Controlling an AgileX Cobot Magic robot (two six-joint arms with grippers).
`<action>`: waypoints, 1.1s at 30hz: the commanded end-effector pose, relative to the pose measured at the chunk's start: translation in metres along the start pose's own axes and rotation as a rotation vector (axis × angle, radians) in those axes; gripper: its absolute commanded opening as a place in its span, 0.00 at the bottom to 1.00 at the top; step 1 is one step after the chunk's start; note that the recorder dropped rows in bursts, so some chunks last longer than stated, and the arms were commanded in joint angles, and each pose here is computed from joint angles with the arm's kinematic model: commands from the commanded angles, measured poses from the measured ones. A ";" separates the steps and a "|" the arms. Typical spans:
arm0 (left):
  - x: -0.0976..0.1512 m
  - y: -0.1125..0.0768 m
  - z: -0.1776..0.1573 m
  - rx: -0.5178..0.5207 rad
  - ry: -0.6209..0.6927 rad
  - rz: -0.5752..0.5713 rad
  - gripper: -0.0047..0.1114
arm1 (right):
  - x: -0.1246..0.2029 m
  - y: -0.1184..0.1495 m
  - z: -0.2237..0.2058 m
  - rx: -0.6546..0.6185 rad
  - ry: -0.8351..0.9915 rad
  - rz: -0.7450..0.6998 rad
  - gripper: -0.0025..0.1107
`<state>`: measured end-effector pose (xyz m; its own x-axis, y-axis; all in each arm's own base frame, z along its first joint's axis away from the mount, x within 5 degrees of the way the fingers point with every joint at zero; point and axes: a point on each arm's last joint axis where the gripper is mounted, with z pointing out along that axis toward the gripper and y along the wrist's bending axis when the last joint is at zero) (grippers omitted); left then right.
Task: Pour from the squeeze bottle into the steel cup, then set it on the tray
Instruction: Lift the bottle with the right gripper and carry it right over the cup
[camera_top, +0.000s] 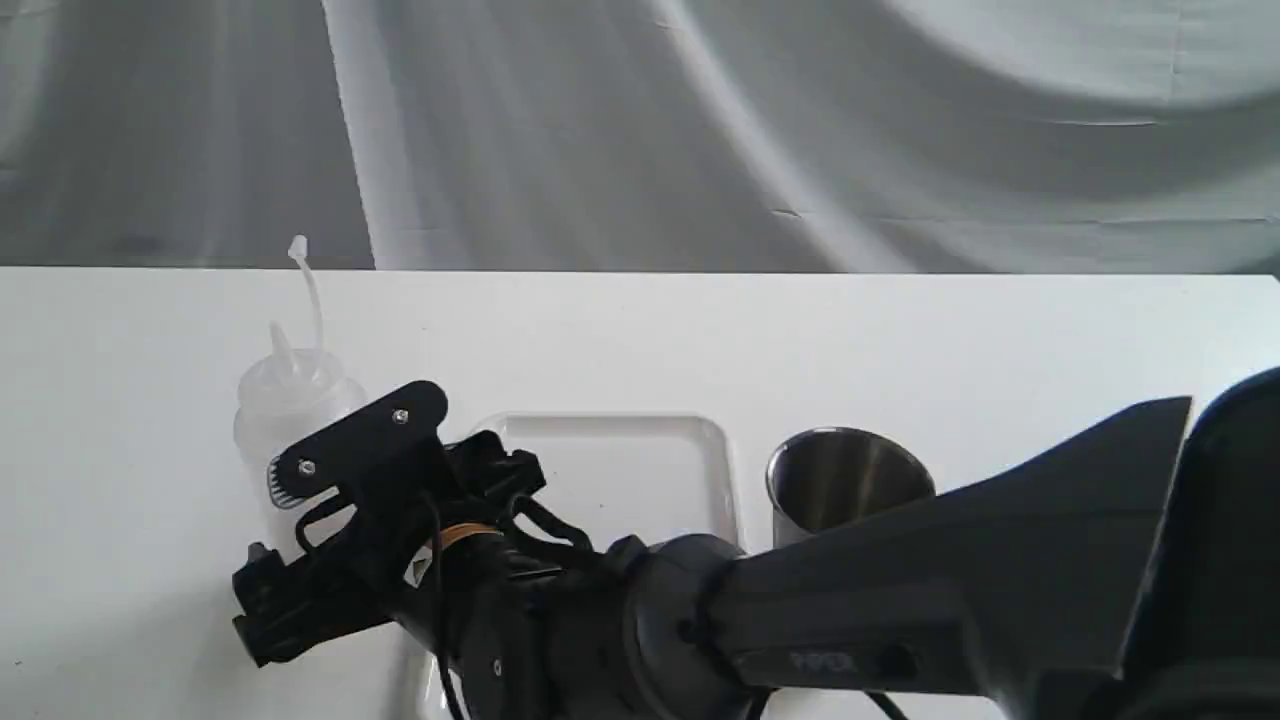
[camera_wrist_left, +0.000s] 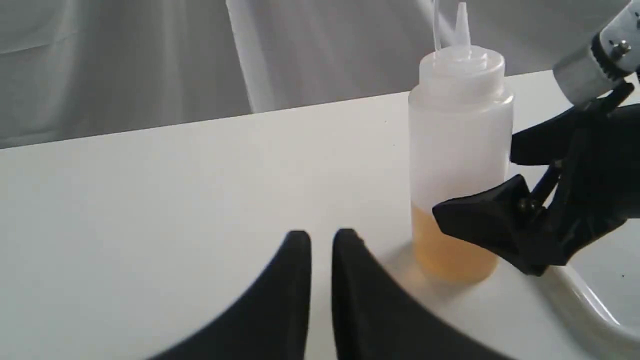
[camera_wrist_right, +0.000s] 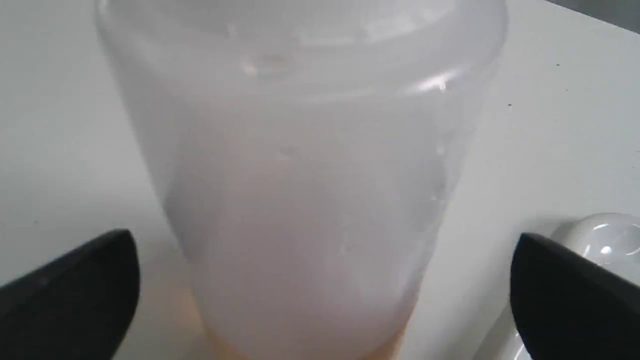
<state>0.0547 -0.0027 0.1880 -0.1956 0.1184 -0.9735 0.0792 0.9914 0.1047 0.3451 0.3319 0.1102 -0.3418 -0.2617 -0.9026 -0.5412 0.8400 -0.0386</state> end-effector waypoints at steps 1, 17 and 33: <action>0.001 0.000 0.000 0.002 -0.007 -0.001 0.11 | -0.006 0.000 0.006 -0.023 0.011 -0.015 0.95; 0.001 0.000 0.000 0.002 -0.007 -0.001 0.11 | -0.007 0.005 0.016 -0.043 0.021 -0.008 0.93; 0.001 0.000 0.000 0.002 -0.007 -0.001 0.11 | -0.009 0.008 0.012 -0.089 0.075 -0.022 0.56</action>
<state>0.0547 -0.0027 0.1880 -0.1956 0.1184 -0.9735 0.0792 0.9914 0.1047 0.3545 0.3464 0.1056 -0.3871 -0.2970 -0.8729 -0.5911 0.8065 -0.0123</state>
